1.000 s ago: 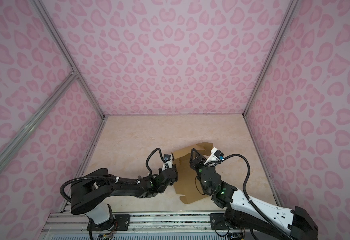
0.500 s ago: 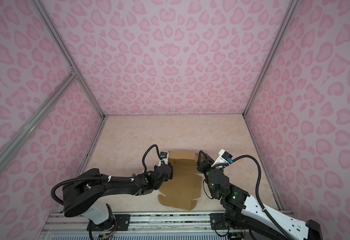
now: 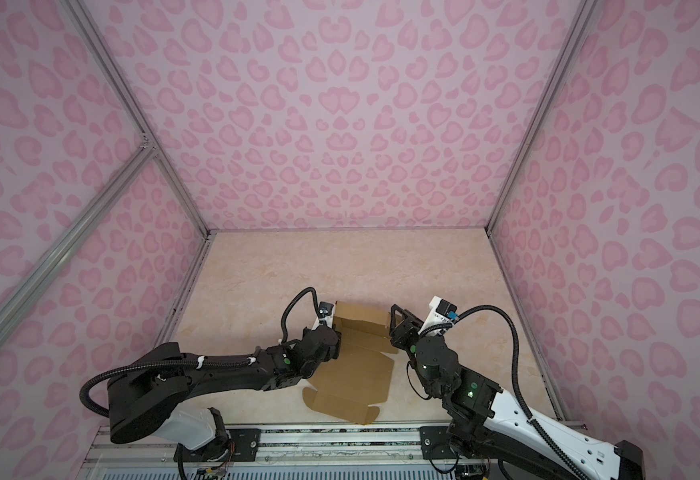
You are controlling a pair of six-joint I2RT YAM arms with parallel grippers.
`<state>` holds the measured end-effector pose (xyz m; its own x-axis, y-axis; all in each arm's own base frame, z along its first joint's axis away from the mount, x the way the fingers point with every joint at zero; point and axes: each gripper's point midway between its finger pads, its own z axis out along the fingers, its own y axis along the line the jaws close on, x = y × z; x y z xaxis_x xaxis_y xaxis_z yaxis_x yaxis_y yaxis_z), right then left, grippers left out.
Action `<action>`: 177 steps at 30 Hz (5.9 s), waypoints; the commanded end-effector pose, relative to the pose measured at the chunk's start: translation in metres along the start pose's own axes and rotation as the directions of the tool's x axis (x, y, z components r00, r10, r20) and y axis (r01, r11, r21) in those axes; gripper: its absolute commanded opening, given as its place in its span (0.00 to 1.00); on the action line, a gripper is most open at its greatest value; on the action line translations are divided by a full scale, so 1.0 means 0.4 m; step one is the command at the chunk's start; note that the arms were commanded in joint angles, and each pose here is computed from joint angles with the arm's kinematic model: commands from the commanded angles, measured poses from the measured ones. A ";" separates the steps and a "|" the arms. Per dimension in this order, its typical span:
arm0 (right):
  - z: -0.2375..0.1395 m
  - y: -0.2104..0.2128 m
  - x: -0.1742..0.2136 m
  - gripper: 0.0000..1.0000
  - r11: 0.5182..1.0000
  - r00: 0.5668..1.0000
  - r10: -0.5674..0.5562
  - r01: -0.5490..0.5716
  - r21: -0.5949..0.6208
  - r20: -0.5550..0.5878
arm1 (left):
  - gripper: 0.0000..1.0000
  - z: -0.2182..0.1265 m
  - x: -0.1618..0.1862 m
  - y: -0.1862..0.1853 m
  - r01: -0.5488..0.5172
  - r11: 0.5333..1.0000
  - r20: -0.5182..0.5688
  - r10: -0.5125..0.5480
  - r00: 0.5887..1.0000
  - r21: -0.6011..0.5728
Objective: Fold the paper box
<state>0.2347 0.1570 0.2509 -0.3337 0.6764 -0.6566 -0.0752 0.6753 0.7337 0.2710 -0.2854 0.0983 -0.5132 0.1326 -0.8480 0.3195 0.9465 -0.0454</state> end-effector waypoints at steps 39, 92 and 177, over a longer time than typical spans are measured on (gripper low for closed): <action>0.133 0.222 0.278 0.47 0.864 0.744 -0.496 0.372 -0.341 -0.447 | 0.04 -0.062 0.141 0.096 -0.047 0.999 -0.084 0.047 0.995 0.009; 0.209 0.093 0.389 0.44 0.907 0.715 -0.420 0.312 -0.283 -0.559 | 0.41 -0.053 0.094 0.080 -0.098 0.994 0.056 0.095 0.994 0.043; 0.008 0.048 0.325 0.47 0.942 0.761 -0.332 0.231 -0.244 -0.558 | 0.03 -0.136 0.068 0.207 -0.064 0.996 0.130 0.072 0.989 -0.065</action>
<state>0.1895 0.2582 0.1802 -0.7551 0.1055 -0.6470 -0.3923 0.7180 0.5749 0.2395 -0.1854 0.0964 -0.3805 0.1792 -0.9073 0.3026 0.9512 0.0609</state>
